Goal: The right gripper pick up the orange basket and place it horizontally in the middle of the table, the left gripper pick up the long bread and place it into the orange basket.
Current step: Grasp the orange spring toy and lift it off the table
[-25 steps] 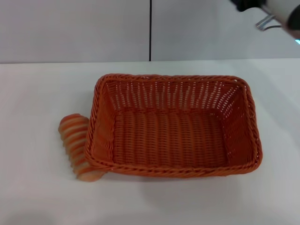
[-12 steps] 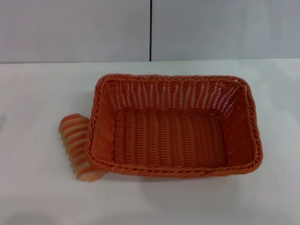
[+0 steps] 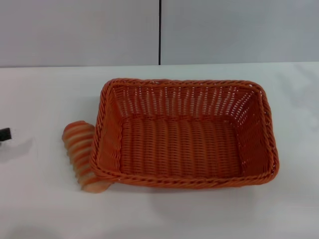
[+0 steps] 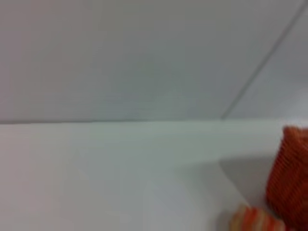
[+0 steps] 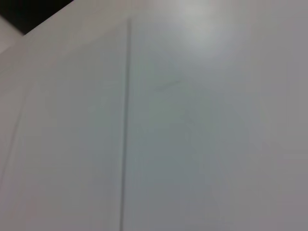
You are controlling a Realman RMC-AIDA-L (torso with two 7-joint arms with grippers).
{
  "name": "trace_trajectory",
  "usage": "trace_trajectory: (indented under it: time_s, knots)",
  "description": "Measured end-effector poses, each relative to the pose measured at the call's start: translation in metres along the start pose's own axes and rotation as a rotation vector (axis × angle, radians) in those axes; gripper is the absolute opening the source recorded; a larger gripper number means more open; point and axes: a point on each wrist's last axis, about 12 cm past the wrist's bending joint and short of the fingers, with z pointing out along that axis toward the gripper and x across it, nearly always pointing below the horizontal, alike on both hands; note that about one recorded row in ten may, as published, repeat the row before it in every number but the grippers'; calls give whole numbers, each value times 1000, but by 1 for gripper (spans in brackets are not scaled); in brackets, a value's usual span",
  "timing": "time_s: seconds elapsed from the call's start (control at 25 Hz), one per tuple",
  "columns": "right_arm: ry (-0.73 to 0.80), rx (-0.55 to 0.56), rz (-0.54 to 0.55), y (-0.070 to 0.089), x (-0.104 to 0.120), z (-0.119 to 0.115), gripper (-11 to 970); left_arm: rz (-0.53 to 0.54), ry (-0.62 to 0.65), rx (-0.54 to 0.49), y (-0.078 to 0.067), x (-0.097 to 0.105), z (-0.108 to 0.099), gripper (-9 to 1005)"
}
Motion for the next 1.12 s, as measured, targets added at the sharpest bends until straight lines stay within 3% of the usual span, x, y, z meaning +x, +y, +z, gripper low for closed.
trace_trajectory:
  time_s: [0.2, 0.44, 0.8, 1.12]
  knots:
    - [18, 57, 0, -1, 5, -21, 552, 67, 117, 79, -6, -13, 16, 835]
    - [56, 103, -33, 0, 11, -38, 552, 156, 139, 157, -18, -19, 34, 835]
    - [65, 117, -37, -1, 11, -44, 551, 252, 69, 187, -40, 4, 73, 835]
    - [63, 117, -46, -3, 9, -44, 551, 259, 32, 210, -45, 17, 85, 834]
